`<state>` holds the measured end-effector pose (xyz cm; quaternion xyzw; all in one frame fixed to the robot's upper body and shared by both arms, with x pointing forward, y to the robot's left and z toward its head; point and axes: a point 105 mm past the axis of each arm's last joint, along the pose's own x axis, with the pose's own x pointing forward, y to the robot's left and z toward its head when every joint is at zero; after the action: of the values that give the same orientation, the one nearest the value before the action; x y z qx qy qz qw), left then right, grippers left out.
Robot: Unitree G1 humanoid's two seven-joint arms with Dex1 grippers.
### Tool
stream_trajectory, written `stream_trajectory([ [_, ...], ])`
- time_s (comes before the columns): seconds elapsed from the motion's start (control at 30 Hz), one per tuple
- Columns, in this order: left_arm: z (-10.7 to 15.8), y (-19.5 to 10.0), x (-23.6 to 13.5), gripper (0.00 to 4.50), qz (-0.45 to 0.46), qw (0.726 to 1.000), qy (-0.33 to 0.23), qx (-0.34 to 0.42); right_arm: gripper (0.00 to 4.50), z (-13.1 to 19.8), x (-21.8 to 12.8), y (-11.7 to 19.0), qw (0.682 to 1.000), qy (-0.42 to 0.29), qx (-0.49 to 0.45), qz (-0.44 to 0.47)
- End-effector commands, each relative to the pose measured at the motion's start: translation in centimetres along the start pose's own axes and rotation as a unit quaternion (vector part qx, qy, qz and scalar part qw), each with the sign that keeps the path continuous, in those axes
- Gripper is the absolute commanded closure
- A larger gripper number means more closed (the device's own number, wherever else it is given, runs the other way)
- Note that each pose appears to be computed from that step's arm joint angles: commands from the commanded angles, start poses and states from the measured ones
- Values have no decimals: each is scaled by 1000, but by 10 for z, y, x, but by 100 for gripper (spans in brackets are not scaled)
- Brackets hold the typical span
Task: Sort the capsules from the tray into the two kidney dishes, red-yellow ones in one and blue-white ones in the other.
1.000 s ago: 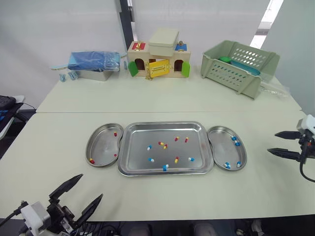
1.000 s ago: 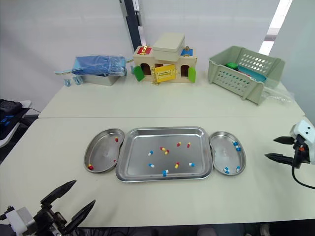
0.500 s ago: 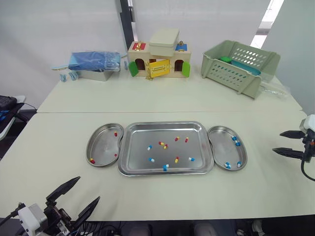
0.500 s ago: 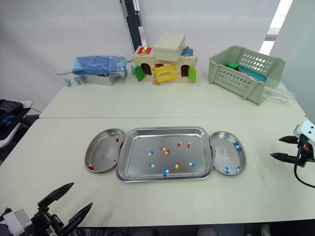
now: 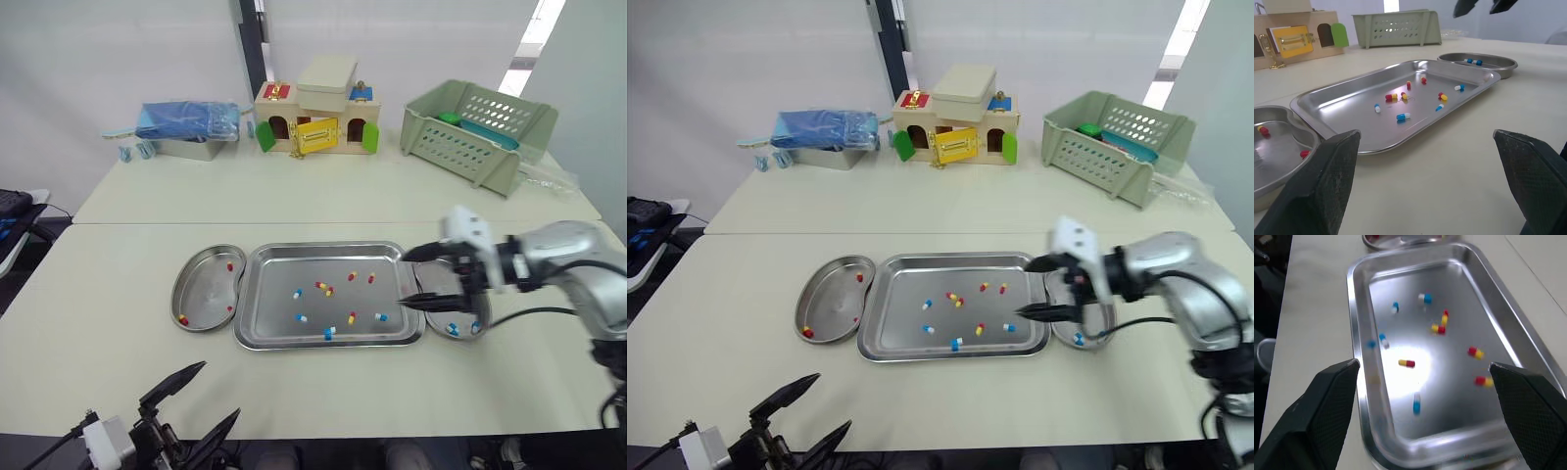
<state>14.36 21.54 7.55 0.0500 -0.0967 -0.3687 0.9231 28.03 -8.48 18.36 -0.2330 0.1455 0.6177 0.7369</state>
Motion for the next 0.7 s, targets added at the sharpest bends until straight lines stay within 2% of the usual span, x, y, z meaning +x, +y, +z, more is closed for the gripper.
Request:
stream_trajectory([
  [0.03, 4, -4, 6, 0, -6, 1000, -10, 8, 4, 15, 47, 11, 999, 8, -34, 3],
  [0.13, 4, -4, 8, 0, -1, 1000, -15, 8, 4, 23, 88, 11, 999, 12, -41, -2],
  [0.37, 4, -6, 7, 0, 12, 1000, -16, 8, 4, 28, 130, 2, 998, 32, -50, -22],
  [0.47, 4, -7, 7, 0, 16, 1000, -16, 8, 60, 25, 137, 4, 998, 38, -51, -16],
  [0.6, 4, -9, 8, 0, 19, 1000, -18, 7, 203, 17, 141, 4, 997, 55, -59, -18],
  [0.67, 4, -10, 9, 0, 17, 1000, -19, 7, 256, 14, 142, 4, 997, 60, -54, -13],
  [0.7, 4, -10, 9, 0, 17, 1000, -19, 7, 256, 13, 142, 4, 996, 63, -54, -12],
])
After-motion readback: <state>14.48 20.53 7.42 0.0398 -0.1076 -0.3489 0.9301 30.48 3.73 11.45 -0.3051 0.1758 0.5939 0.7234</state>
